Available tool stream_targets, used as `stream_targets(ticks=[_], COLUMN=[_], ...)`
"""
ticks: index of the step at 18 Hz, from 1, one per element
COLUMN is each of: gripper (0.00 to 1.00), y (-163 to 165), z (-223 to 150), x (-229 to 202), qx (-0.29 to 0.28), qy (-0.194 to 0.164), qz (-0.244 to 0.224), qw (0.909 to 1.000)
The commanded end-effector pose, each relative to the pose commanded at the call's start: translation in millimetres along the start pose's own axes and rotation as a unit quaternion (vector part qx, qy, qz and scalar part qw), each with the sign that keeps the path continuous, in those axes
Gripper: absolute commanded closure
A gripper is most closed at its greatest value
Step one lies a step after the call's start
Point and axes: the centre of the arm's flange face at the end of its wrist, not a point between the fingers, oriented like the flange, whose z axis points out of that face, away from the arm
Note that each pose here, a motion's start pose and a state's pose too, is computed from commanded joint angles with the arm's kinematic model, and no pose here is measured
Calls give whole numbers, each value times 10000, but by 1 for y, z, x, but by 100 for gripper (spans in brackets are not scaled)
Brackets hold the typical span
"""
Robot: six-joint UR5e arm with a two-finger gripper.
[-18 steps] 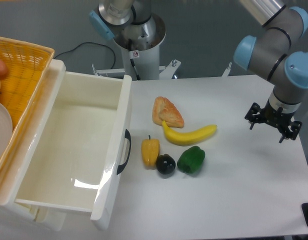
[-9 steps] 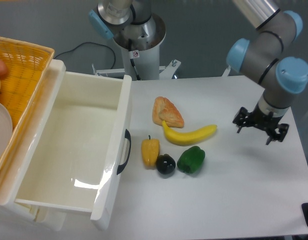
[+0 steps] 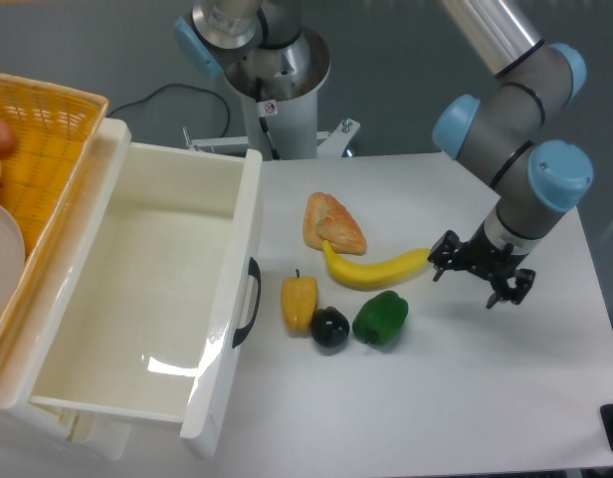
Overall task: Pick up the green chilies
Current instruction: 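Move the open gripper down toward the green bell pepper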
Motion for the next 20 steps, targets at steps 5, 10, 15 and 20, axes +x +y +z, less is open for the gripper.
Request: stream_targets(ticks=[5, 10, 15, 20], gripper=[0, 0, 0, 0], y=[-21, -27, -31, -37], z=[17, 23, 35, 46], x=[20, 30, 43, 49], qx=[-72, -143, -202, -247], qy=[134, 273, 419, 482], qz=[150, 193, 251, 310], qw=[9998, 9993, 9986, 9981])
